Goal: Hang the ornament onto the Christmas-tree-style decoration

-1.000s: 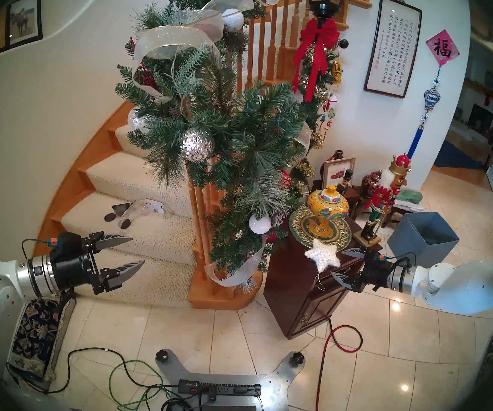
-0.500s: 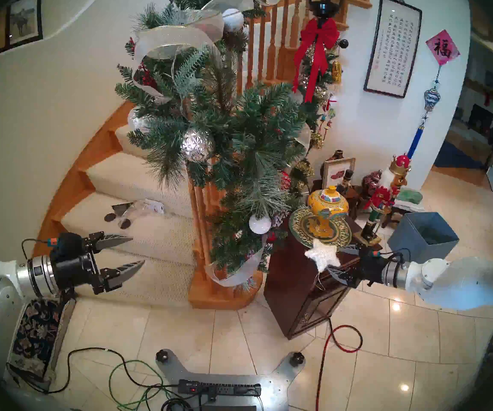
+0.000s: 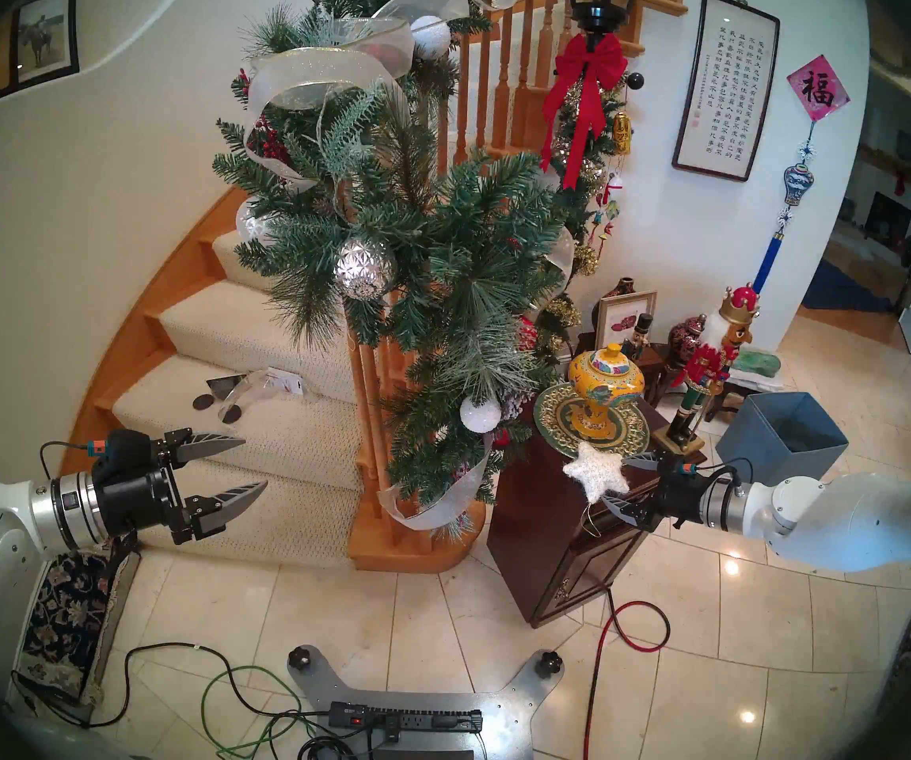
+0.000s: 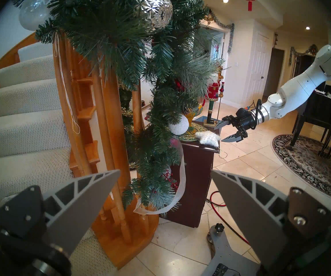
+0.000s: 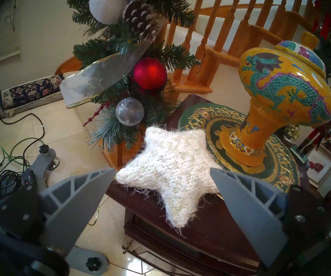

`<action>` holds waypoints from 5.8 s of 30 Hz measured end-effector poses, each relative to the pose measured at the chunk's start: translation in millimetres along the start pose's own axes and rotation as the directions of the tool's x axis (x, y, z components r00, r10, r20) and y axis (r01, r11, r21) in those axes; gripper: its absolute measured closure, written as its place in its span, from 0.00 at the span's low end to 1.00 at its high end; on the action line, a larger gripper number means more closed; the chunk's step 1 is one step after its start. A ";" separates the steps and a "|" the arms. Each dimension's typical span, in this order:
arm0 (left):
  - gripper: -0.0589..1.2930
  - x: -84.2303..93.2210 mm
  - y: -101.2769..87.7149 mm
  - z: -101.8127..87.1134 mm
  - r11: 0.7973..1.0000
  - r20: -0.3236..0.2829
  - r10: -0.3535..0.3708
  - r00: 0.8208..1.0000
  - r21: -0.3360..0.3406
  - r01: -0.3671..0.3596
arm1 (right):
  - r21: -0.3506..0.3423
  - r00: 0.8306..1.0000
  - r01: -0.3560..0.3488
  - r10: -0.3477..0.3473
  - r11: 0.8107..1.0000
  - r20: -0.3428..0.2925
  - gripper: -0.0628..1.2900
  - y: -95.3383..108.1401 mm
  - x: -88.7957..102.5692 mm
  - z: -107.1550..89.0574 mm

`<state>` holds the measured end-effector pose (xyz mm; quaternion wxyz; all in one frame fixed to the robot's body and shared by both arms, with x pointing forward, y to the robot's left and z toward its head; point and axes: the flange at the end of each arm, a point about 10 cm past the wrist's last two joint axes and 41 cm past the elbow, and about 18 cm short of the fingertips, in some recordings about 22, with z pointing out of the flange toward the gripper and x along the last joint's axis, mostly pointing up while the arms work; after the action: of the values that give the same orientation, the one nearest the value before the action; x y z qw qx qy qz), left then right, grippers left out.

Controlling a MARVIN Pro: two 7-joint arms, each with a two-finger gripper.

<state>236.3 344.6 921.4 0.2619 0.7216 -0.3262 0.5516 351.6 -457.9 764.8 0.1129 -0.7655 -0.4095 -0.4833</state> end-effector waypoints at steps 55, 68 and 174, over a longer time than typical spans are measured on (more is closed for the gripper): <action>0.04 0.0 0.0 0.0 1.000 0.000 0.000 1.000 0.000 0.000 | -0.036 0.994 -0.043 0.046 0.998 0.095 0.04 17.1 -11.1 14.2; 0.04 0.0 0.0 0.0 1.000 0.000 0.000 1.000 0.000 0.000 | -0.034 0.994 -0.050 0.053 0.998 0.098 0.04 13.5 -16.2 17.3; 0.04 0.0 0.0 0.0 1.000 0.000 0.000 1.000 0.000 0.000 | -0.022 0.994 -0.097 0.098 0.995 0.047 0.98 8.0 -20.9 2.5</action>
<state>236.3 344.6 921.4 0.2620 0.7216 -0.3262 0.5516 355.0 -472.3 747.9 0.1188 -0.7970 -0.3696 -0.4627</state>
